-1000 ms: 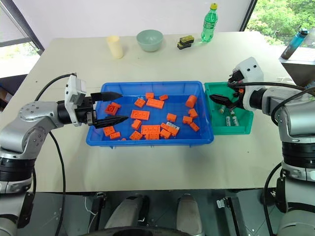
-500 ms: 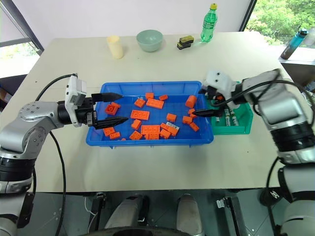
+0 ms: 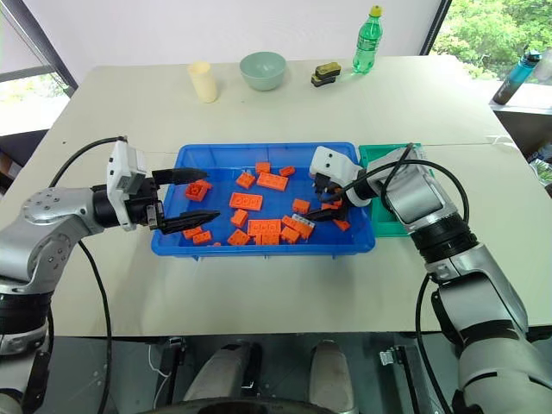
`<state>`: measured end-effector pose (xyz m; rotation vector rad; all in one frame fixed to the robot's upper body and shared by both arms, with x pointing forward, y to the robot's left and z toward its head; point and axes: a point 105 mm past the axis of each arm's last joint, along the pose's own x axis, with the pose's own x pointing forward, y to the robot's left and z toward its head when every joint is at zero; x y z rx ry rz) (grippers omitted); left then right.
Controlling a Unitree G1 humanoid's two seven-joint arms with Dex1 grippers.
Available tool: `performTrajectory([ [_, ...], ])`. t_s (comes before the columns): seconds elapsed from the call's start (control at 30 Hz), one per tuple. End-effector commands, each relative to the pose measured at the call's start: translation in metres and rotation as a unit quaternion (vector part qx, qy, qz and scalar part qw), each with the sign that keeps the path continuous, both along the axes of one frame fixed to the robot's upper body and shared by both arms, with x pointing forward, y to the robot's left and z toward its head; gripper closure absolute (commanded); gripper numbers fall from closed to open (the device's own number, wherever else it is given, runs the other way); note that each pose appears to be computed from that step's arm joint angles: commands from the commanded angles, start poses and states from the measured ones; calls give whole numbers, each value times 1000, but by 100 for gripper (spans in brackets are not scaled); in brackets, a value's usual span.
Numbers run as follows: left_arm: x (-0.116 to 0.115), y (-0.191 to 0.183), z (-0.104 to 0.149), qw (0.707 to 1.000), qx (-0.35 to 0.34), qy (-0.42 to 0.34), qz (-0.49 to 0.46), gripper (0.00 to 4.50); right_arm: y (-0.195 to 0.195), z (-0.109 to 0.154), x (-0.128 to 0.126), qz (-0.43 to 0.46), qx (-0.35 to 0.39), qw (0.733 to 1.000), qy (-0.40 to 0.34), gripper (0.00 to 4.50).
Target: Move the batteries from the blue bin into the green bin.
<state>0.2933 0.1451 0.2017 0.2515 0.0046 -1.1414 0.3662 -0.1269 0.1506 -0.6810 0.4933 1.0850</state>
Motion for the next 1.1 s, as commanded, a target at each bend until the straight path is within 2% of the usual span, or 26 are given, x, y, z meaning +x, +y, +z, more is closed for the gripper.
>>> performTrajectory([
  [0.03,-5,0,10,1000,-1,-20,-3,0,8,11,-5,16,-7,1000,-22,6],
  [0.33,-4,-2,12,1000,-1,-20,-10,0,18,12,-16,37,-37,998,-42,6],
  [0.5,-4,-3,11,1000,-1,-20,-13,0,15,6,-11,31,-51,997,-50,6],
  [0.73,-4,-3,10,1000,1,-21,-15,0,11,22,-6,22,-47,996,-71,6],
  [0.87,-4,-4,10,1000,2,-22,-17,0,14,32,-17,30,-18,999,-38,6],
  [0.97,-4,-5,10,1000,3,-23,-20,0,18,52,-32,84,19,996,-31,6],
  [1.1,-3,-6,10,999,3,-23,-24,0,6,63,-39,194,-15,978,-76,6],
])
